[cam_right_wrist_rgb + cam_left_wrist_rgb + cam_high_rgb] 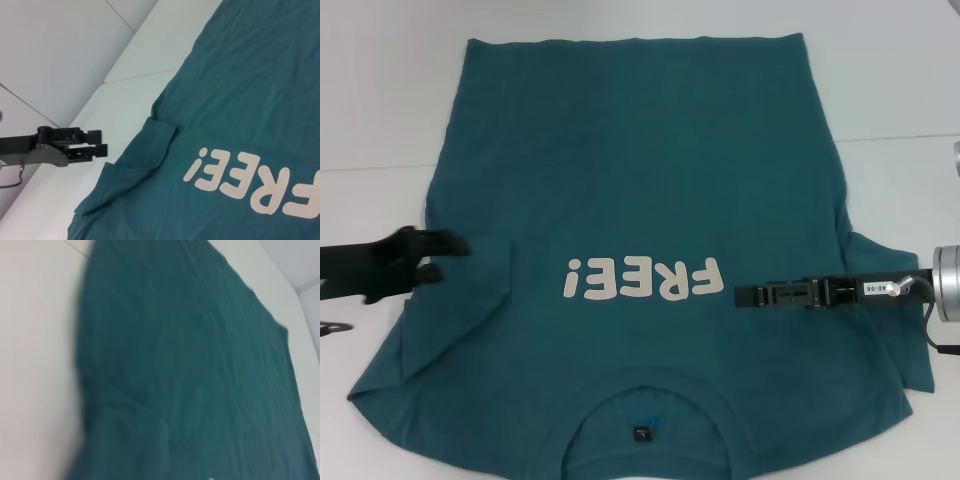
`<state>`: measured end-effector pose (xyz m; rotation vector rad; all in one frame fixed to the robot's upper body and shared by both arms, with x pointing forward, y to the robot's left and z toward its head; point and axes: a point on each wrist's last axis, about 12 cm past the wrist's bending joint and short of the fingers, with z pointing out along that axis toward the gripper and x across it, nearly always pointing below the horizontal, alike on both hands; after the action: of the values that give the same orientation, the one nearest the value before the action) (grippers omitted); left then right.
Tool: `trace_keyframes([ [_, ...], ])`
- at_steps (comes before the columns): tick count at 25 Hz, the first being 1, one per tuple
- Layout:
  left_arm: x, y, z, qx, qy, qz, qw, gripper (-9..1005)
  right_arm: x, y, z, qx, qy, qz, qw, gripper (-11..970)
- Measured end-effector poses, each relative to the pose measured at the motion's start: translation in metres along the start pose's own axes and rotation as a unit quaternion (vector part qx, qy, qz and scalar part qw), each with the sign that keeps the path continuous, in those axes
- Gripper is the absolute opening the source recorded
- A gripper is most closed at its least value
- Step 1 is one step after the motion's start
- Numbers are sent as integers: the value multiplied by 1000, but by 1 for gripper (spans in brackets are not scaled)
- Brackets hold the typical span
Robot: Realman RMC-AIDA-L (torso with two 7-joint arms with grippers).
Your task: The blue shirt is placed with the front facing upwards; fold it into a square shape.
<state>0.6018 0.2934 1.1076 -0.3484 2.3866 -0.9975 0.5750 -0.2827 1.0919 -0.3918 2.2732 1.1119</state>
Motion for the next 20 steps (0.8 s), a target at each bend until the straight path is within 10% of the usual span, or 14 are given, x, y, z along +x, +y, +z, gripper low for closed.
trace_keyframes([
  [20,3,49,-19,-73,-19,36,997,755,-2,0,0,0,2,-3,1000,880],
])
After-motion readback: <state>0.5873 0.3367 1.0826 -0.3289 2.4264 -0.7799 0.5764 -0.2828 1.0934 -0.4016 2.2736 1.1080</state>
